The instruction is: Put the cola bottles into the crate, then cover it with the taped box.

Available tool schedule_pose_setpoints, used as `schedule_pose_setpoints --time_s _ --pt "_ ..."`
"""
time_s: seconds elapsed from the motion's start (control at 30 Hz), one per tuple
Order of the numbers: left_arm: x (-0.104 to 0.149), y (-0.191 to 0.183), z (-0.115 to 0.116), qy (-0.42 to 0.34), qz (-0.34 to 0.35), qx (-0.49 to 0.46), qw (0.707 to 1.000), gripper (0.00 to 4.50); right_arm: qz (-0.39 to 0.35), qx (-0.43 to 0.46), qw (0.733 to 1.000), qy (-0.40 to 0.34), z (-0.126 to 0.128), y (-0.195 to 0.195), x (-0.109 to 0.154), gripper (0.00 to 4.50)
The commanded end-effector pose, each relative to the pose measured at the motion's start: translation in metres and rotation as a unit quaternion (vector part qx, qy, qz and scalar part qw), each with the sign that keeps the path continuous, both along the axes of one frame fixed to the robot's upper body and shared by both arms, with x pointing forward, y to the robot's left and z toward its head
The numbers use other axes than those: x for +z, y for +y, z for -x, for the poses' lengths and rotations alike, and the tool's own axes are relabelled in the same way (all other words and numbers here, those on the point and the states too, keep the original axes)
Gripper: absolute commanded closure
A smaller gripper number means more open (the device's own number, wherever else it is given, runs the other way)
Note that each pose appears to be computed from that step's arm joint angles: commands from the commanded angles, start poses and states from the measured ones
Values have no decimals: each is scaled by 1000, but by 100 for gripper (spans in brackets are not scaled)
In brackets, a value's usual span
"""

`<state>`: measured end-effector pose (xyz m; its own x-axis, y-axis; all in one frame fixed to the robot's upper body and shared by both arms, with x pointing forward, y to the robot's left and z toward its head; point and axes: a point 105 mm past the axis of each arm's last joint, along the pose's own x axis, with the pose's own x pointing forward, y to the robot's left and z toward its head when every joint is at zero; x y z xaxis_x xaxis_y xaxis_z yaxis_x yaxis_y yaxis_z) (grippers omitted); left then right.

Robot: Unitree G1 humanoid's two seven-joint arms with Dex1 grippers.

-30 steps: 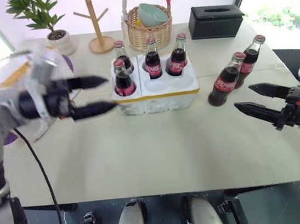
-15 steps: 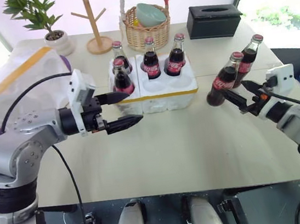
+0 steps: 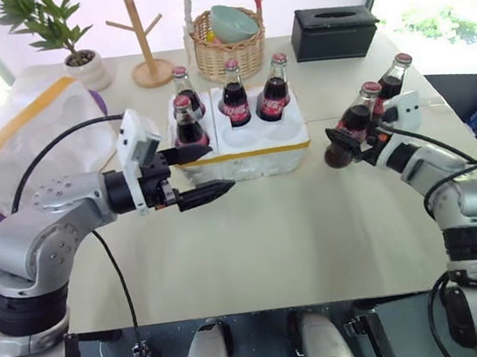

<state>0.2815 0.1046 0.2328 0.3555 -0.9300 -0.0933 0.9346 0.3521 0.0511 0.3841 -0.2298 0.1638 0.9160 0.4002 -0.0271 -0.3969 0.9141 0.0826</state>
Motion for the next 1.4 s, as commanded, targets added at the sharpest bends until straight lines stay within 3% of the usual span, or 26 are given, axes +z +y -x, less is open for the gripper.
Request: schedule_pose_setpoints --time_s 0.03,0.13,0.27,0.4,0.53,0.67,0.9,1.1,1.3,1.4 --pt "12 -3 4 -28 6 -11 1000 0 -7 16 999 -41 0 3 22 169" --pt "14 -1 4 -29 8 -4 1000 0 -17 19 998 -66 4 3 40 168" --pt "15 7 3 -31 6 10 999 0 -48 56 990 -119 17 13 83 168" --pt "19 21 4 -29 10 38 999 0 -90 145 969 -180 31 52 142 168" --pt "20 29 4 -35 10 60 998 0 -93 198 958 -184 31 90 155 168" --pt "21 36 2 -41 13 85 995 0 -92 237 951 -174 22 127 151 168" --pt "23 38 3 -49 21 99 994 0 -66 268 954 -121 1 180 110 168" --pt "23 39 5 -50 26 108 992 0 -46 253 962 -94 -16 191 83 168" --pt "22 39 4 -52 24 112 992 0 41 284 955 -76 -17 204 60 168" --pt "22 37 2 -53 24 109 992 0 52 288 954 -65 -18 207 55 23"
